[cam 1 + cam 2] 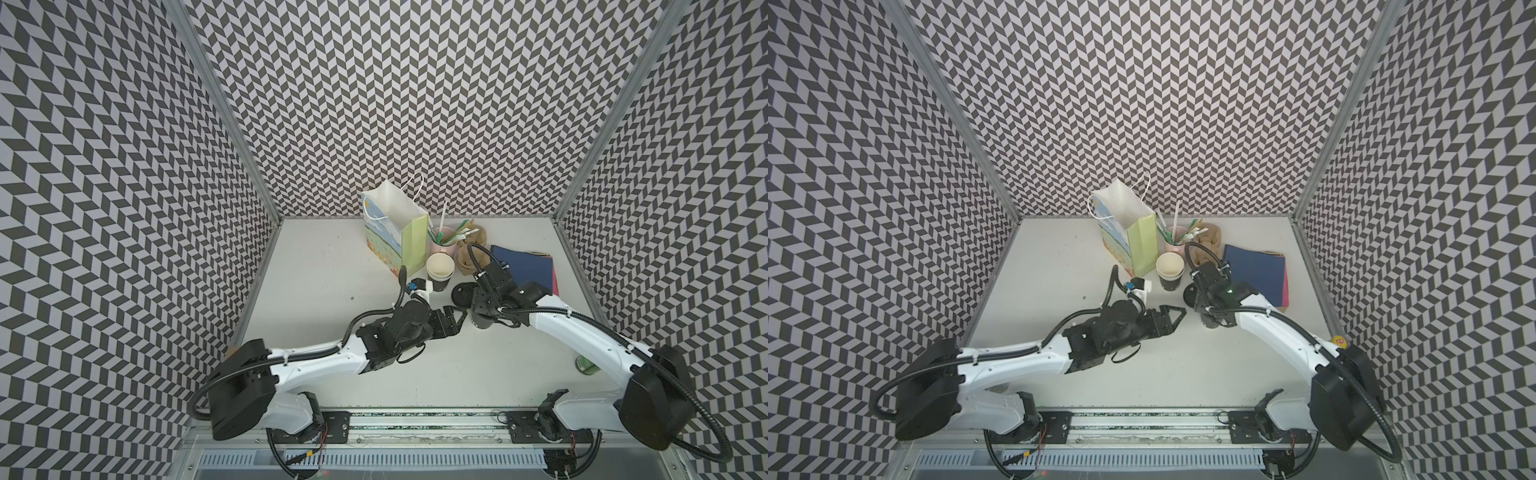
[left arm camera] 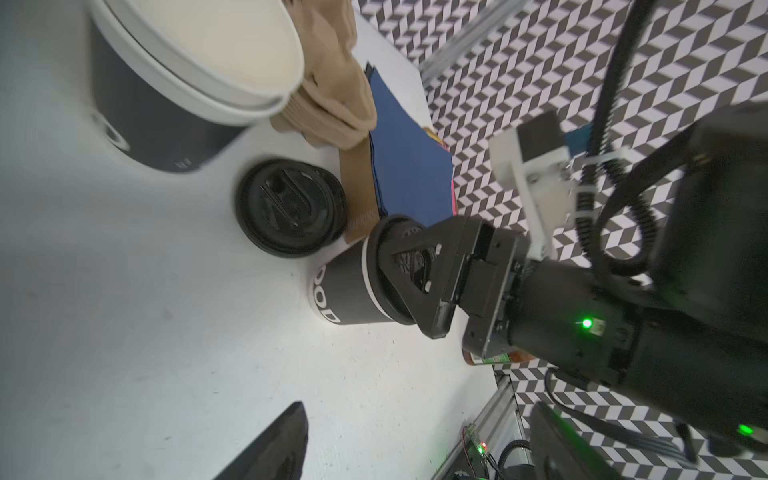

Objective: Pack the takeout coffee
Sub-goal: 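Open the left gripper and withdraw it while the right lowers the cup onto the table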

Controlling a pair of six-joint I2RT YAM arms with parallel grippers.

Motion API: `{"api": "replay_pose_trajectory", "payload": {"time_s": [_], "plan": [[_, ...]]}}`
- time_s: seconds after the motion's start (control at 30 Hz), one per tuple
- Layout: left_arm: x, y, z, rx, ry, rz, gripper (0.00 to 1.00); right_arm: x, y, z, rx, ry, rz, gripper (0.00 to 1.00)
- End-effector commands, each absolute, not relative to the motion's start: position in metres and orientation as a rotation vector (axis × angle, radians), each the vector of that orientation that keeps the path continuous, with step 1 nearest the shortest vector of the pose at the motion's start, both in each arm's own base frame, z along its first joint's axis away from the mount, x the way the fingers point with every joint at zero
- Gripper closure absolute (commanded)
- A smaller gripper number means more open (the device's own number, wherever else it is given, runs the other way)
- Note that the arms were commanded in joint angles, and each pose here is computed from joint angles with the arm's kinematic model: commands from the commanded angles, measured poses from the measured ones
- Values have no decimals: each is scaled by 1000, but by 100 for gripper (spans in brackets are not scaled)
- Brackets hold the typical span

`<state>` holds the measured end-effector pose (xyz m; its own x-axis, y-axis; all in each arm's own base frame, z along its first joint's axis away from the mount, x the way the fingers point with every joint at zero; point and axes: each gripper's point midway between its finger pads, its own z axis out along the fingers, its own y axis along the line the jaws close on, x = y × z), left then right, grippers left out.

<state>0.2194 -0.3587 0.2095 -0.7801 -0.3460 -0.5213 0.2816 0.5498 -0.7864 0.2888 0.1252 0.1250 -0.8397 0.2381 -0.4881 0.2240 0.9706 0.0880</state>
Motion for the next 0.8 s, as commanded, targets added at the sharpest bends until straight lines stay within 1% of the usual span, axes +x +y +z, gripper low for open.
{"api": "replay_pose_trajectory", "payload": {"time_s": [0.0, 0.17, 0.37, 0.53, 0.77], "plan": [[226, -314, 210, -79, 2094, -1036, 15, 270, 118, 111, 307, 2708, -22, 26], [216, -274, 212, -102, 2063, -972, 15, 273, 113, 113, 312, 2699, -54, 23], [207, -246, 203, -130, 2060, -933, 15, 281, 107, 129, 316, 2649, -87, 20], [205, -234, 192, -142, 2068, -899, 15, 284, 103, 136, 307, 2620, -112, 17], [205, -233, 188, -125, 2078, -870, 15, 283, 99, 137, 306, 2614, -107, 14]]}}
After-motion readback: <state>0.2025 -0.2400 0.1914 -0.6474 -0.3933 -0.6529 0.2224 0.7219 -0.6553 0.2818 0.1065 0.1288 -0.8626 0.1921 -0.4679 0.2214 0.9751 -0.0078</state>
